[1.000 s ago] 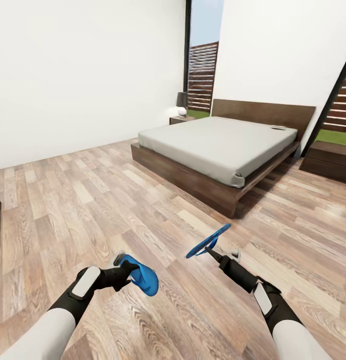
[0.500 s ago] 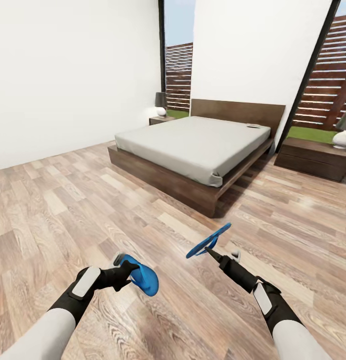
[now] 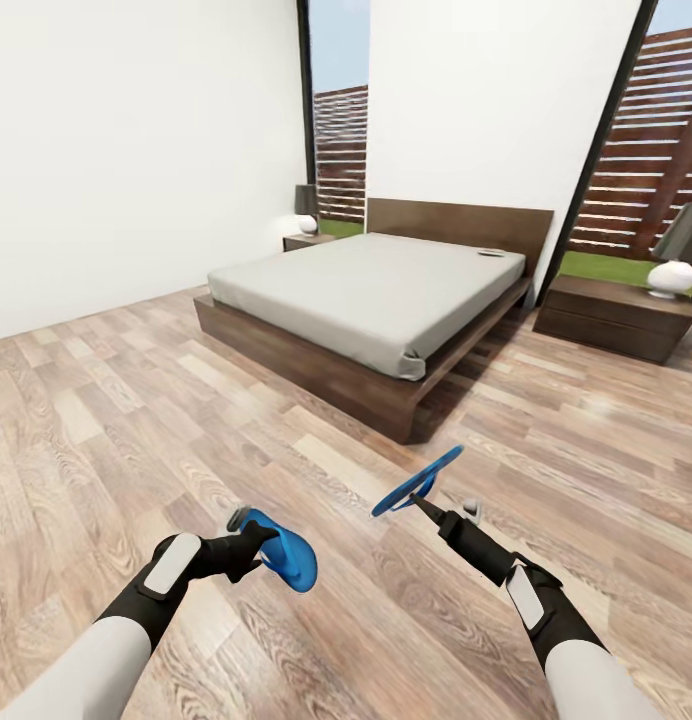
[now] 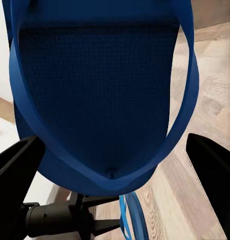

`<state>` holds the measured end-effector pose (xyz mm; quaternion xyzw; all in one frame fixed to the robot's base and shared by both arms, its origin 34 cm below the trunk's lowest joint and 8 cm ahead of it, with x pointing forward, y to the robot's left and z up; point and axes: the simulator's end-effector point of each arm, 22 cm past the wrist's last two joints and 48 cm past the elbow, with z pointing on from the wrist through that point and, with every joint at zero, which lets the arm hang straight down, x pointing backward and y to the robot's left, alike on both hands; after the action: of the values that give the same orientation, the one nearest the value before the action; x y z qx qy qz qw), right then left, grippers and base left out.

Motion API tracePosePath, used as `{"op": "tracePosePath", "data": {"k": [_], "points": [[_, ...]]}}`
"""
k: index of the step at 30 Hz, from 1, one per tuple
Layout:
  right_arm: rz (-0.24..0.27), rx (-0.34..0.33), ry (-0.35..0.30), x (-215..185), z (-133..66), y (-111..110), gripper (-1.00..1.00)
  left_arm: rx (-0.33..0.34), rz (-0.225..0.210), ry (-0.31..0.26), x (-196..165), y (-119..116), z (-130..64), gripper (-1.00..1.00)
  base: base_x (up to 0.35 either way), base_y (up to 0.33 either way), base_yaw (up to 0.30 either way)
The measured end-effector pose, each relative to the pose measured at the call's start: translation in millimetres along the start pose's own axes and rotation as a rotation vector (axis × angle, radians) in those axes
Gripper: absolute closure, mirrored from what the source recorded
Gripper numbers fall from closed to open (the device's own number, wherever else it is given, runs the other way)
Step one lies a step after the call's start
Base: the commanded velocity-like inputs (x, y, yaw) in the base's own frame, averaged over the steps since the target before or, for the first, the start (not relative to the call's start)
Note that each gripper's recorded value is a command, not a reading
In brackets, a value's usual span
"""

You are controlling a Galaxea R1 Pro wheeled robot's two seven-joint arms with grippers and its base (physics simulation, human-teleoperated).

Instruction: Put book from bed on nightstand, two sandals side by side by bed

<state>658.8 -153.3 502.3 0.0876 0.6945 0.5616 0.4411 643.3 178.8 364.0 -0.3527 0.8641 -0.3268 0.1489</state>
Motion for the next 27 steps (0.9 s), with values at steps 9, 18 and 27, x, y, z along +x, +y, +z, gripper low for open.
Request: {"op": "tracePosePath", "data": {"k": [9, 18, 27], "points": [[0.0, 0.0, 0.0, 0.0, 0.0, 0.0, 1.0, 0.0, 0.0, 0.0, 0.0, 0.0, 0.0, 1.0, 0.182, -0.183, -0.001], [0.001, 0.002, 0.002, 0.4, 0.0, -0.3, 1.0, 0.0, 0.0, -0.001, -0.2, -0.1, 0.0, 1.0, 0.185, -0.185, 0.0], [0.001, 0.008, 0.003, 0.7, 0.0, -1.7, 1.0, 0.002, -0.001, 0.001, 1.0, -0.9, 0.6, 1.0, 0.185, -0.194, 0.0]]}}
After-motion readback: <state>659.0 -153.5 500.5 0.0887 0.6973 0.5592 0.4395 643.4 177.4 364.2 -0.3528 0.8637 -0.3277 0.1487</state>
